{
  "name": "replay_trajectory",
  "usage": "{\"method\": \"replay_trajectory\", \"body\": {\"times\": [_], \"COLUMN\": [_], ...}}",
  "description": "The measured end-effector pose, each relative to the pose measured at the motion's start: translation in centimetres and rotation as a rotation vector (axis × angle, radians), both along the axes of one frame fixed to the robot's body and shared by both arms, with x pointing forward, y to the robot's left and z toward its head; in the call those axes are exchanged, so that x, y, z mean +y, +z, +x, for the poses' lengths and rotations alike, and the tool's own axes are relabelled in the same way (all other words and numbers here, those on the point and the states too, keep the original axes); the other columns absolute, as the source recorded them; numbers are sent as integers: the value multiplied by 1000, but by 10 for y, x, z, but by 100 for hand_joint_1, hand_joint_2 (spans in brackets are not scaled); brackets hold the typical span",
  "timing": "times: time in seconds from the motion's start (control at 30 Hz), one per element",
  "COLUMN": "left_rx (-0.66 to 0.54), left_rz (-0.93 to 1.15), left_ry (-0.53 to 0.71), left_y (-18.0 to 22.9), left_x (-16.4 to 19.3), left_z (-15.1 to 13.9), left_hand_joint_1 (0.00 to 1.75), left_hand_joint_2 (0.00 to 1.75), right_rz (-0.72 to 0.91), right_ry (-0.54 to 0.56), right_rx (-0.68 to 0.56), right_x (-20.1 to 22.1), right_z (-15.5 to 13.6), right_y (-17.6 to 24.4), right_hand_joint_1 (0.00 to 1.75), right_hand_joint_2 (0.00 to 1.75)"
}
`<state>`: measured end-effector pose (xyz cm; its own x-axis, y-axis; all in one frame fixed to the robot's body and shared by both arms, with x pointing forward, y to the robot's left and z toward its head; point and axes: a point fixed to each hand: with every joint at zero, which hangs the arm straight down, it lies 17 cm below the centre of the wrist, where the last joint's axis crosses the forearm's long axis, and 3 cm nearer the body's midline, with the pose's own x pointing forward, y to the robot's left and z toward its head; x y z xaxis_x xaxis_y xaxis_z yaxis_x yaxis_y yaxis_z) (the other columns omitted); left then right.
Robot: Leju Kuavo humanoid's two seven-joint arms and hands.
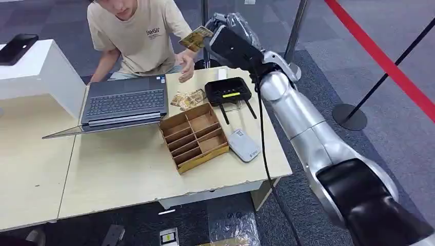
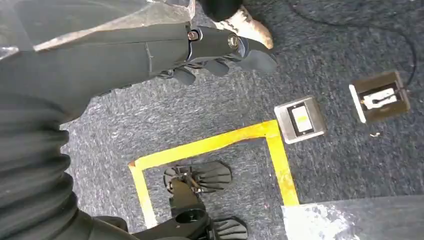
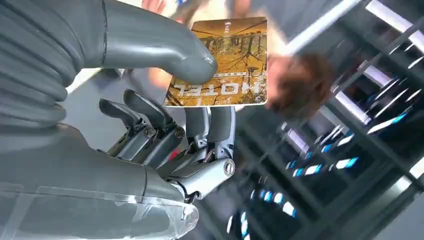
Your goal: Pass the card to the sensor for recognition and then transmit it.
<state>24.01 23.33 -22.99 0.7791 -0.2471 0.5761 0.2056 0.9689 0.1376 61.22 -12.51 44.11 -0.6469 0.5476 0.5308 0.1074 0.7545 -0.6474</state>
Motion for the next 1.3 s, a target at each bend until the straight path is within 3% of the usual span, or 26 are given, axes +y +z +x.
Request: {"method": "replay_trajectory", "body": {"times": [0.1, 0.33, 0.5, 0.63, 0.67, 0.7, 0.73, 0.8, 0.9, 0.93, 1.1, 1.3], "left_rx": [0, -10, -4, -4, -4, -4, -4, -7, -18, -18, -24, -24], "left_rz": [-2, -9, -15, -18, -18, -19, -19, -20, -21, -19, -6, 16], "left_ry": [-7, -13, -15, -16, -16, -16, -16, -17, -21, -21, 0, 30], "left_y": [2, 7, 7, 7, 8, 8, 8, 8, 8, 8, 6, 1], "left_x": [-2, -6, -9, -11, -11, -11, -11, -11, -12, -11, -6, 4], "left_z": [7, 18, 18, 18, 18, 18, 18, 18, 18, 18, 12, 2], "left_hand_joint_1": [0, 0, 0, 0, 0, 0, 0, 0, 0, 0, 0, 0], "left_hand_joint_2": [175, 175, 175, 175, 175, 175, 175, 175, 175, 175, 175, 175], "right_rz": [-89, -409, -670, -727, -743, -760, -774, -794, -800, -778, -541, -114], "right_ry": [-126, -284, -336, -351, -350, -347, -343, -305, -205, -184, -86, 61], "right_rx": [-91, -237, -355, -356, -350, -345, -329, -257, -31, 28, 233, 369], "right_x": [-9, 0, 15, 14, 14, 14, 12, 11, 9, 7, 6, 10], "right_z": [7, 12, 9, 11, 12, 12, 14, 17, 22, 22, 20, 13], "right_y": [-1, -33, -61, -75, -81, -86, -92, -110, -157, -167, -181, -153], "right_hand_joint_1": [175, 175, 175, 175, 129, 47, 0, 0, 0, 0, 0, 0], "right_hand_joint_2": [175, 175, 175, 175, 175, 175, 175, 175, 175, 0, 0, 0]}}
